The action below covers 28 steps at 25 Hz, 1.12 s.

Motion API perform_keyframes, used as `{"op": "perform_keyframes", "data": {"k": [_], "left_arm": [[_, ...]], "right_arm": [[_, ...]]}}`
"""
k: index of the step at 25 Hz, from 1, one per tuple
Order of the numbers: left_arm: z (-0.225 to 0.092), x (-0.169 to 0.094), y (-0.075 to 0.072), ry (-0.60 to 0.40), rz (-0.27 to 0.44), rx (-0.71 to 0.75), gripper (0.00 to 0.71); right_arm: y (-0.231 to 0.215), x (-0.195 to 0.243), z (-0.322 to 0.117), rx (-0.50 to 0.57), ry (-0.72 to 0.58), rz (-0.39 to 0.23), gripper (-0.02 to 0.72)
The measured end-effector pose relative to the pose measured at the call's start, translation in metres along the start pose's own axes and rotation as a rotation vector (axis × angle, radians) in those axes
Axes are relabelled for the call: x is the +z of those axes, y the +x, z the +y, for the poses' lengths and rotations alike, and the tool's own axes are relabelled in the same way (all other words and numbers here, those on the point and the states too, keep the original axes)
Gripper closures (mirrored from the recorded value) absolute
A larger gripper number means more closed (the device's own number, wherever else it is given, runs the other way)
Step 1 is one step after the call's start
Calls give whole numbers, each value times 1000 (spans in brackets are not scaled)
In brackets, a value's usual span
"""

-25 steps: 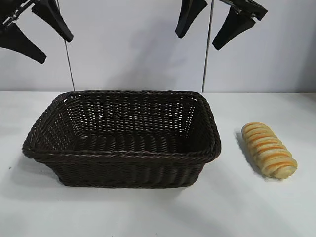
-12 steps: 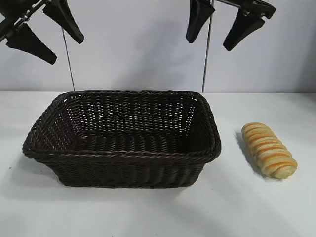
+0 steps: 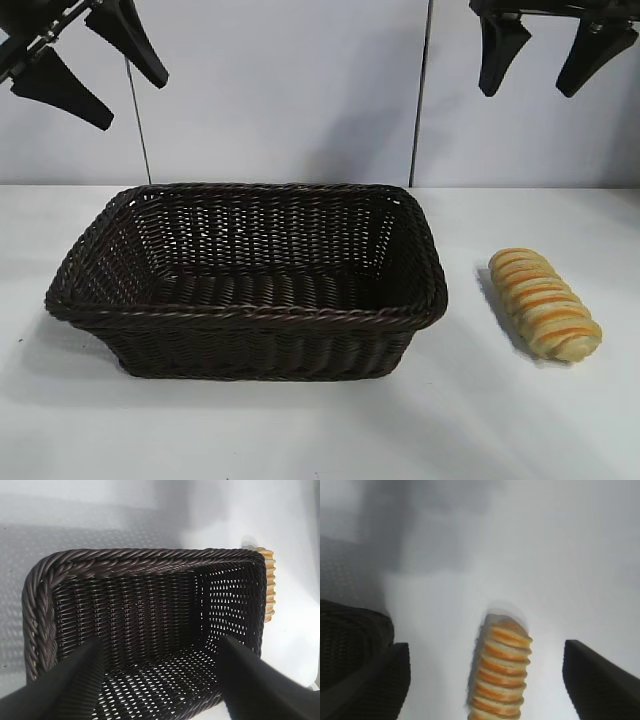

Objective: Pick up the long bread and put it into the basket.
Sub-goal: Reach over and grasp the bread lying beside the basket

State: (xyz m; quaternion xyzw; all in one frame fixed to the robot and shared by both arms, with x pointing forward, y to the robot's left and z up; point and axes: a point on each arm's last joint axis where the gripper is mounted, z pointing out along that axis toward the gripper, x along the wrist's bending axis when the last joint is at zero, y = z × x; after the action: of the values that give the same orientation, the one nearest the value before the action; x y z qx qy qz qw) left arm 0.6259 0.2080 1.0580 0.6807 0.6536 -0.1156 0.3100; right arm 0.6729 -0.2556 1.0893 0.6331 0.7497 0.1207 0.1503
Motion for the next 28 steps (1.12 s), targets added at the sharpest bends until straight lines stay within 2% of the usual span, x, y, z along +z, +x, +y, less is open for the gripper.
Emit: {"op": "perform_keyframes", "data": {"k": [13, 28], "left_arm": [[0, 0, 0, -3, 0, 0, 239], [0, 0, 0, -3, 0, 0, 239]], "right_arm": [[4, 5, -4, 28, 20, 35, 104], [12, 76, -72, 22, 358, 55, 104]]}}
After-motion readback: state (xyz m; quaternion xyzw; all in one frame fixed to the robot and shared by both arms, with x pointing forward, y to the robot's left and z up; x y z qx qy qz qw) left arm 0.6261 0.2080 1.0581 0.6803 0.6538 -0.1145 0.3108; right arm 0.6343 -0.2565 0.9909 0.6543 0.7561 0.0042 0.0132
